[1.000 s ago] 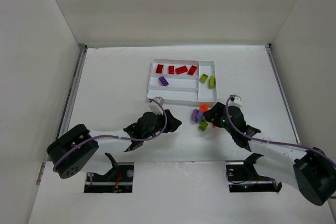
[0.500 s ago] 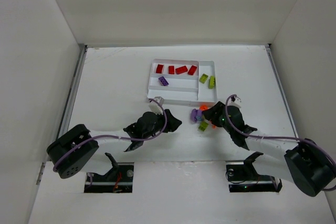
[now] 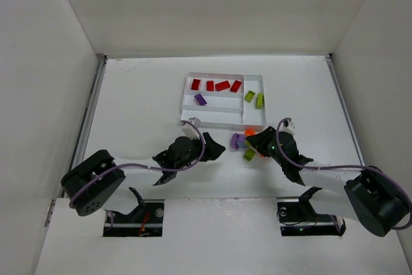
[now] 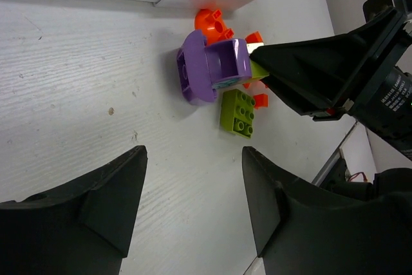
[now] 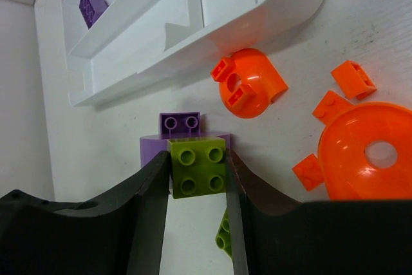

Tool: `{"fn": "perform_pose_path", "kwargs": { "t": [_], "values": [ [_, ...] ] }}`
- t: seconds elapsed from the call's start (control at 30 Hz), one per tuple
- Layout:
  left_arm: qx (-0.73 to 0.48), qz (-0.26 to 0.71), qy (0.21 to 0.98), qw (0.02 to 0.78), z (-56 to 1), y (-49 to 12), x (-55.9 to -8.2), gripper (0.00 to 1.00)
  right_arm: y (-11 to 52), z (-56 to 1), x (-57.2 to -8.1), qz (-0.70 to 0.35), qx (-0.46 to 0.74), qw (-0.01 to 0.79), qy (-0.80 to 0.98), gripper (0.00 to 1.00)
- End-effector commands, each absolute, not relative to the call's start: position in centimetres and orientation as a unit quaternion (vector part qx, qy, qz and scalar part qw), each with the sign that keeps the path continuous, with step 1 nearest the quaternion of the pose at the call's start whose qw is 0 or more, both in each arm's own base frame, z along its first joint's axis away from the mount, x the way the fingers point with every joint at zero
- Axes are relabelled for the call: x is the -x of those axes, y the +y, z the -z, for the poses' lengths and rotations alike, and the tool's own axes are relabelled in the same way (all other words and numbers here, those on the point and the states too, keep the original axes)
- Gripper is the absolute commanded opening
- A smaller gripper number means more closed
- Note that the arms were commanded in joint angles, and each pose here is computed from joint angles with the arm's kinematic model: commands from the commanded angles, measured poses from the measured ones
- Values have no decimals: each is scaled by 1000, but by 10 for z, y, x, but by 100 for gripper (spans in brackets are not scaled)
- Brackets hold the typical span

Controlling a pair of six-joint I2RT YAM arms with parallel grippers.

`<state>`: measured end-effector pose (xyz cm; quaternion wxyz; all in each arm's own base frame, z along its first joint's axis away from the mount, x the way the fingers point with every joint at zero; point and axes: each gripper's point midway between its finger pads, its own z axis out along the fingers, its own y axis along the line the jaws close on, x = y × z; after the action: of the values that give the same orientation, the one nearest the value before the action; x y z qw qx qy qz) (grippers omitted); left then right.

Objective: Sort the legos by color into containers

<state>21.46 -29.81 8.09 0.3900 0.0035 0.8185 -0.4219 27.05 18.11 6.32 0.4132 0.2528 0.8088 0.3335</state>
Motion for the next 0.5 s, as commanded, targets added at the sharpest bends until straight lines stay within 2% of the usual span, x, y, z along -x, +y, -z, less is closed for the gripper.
{"fn": "perform_pose_path", "kwargs": {
  "t": [0.0, 0.23, 0.47],
  "values": [
    [5, 461, 792, 400, -103, -309, -219, 59, 198, -99, -284, -385, -248, 437, 774, 31],
    [67, 500, 773, 385, -113, -308, -228, 64, 213, -142, -290, -436, -226, 452, 744, 30],
    [181, 565, 699, 399, -143, -290, -247, 63, 232, -182, -295, -486, -207, 454, 717, 29]
  ]
}}
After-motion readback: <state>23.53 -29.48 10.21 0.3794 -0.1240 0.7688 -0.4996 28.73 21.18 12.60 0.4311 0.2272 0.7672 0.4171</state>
